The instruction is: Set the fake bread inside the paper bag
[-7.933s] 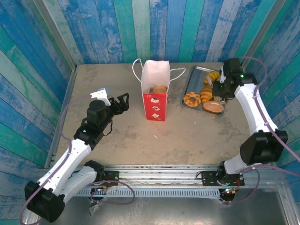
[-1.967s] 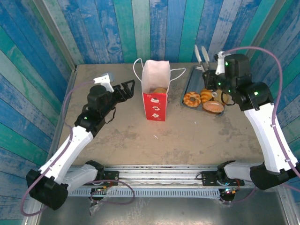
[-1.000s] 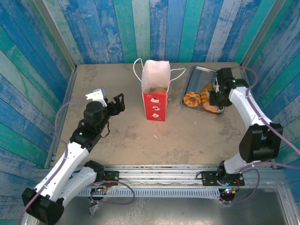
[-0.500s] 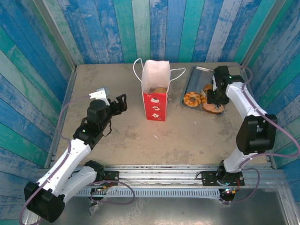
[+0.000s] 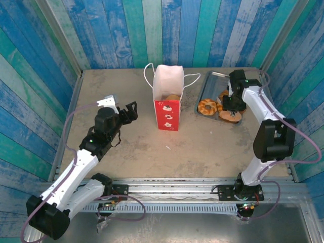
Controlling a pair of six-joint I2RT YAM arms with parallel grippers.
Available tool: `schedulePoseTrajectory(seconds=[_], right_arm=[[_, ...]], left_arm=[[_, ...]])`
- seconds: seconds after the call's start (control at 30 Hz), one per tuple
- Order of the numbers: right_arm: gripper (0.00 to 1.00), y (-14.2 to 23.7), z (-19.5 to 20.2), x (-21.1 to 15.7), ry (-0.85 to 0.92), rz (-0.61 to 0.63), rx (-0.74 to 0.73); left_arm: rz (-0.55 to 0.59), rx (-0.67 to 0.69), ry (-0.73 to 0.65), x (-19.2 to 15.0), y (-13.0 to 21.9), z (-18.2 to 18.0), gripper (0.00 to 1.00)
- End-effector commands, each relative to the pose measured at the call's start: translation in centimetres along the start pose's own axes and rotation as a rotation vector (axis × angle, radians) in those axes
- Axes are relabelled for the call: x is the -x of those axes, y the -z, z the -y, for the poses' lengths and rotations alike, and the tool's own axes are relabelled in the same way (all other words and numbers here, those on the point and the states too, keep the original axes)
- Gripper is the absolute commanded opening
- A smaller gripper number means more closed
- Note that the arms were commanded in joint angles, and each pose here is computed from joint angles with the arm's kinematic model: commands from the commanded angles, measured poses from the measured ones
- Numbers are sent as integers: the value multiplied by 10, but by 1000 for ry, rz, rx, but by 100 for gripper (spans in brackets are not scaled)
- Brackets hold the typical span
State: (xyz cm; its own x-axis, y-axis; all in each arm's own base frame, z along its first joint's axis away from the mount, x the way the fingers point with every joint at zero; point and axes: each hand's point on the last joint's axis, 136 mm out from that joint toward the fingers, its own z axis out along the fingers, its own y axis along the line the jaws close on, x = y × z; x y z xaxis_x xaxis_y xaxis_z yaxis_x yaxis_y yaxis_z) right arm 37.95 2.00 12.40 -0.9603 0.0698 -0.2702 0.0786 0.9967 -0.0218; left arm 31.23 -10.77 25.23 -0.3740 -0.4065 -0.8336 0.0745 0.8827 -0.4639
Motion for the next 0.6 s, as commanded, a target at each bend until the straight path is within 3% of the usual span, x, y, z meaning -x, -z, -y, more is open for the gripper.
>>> schedulePoseTrajectory(seconds=[0.0,0.33,0.57], right_arm=[[52,0,-1,6,16,-8,14],[44,-6,-8,6,55,-74,35],[40,12,-7,14,57,-19,29]], left_arm=[[10,-11,3,4,0,3,94],[11,-9,1,6,3,4,94],[24,-11,2,12,8,5,94]])
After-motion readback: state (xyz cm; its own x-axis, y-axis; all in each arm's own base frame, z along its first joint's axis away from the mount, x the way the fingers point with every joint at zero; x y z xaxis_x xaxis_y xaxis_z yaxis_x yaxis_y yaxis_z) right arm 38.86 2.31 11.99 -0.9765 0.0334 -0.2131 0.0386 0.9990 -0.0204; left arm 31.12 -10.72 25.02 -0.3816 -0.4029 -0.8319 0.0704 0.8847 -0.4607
